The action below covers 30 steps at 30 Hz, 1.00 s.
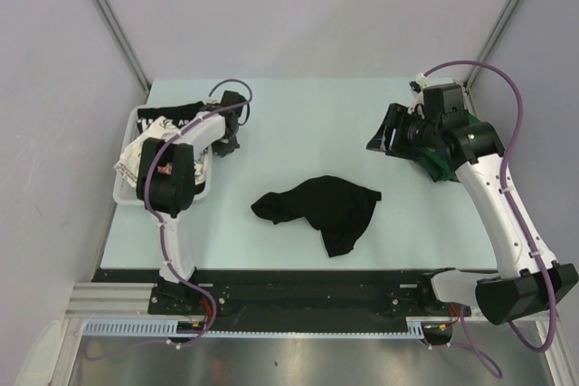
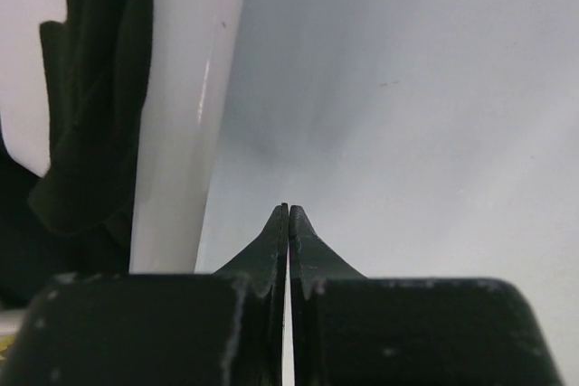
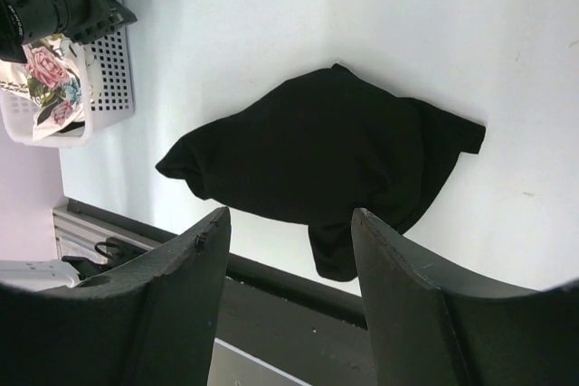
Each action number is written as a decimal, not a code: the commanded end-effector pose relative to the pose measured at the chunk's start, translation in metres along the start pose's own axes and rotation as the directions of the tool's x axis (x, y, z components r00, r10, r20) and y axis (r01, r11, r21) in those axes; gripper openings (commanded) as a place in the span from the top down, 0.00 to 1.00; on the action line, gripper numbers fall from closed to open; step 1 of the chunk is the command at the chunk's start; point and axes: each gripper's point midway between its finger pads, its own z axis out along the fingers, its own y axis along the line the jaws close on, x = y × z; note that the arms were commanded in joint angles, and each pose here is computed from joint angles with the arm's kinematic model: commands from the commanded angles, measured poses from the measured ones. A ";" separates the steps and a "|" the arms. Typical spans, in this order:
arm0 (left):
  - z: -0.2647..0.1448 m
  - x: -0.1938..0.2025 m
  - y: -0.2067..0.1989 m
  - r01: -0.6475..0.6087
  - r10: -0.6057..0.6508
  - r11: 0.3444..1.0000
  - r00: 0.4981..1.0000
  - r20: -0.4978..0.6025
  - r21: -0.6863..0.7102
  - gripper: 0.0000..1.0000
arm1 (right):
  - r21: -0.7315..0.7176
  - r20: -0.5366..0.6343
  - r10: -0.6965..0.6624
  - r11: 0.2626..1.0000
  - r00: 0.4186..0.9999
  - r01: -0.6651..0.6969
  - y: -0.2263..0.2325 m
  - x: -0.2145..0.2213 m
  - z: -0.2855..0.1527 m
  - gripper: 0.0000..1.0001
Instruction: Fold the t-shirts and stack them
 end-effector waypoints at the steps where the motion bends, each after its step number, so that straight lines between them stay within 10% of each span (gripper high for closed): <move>1: -0.005 -0.008 0.036 0.015 -0.014 0.998 1.000 0.011 -0.066 1.00 | 0.000 0.029 0.014 1.000 0.999 -0.014 0.000 0.001 -0.010 0.39; 17: -0.014 -0.005 0.056 0.059 -0.059 0.998 0.998 0.004 0.002 0.99 | 0.041 -0.036 0.028 0.999 0.999 -0.026 -0.015 0.023 0.018 0.37; 25: -0.072 -0.025 0.002 0.071 -0.120 0.917 0.988 0.101 0.394 0.61 | 0.205 -0.130 0.034 0.979 0.991 -0.007 -0.059 0.058 0.062 0.38; 30: -0.114 -0.031 -0.027 0.014 -0.104 0.853 0.984 0.143 0.522 0.56 | 0.288 -0.200 0.069 0.958 0.977 -0.009 -0.087 0.082 0.089 0.39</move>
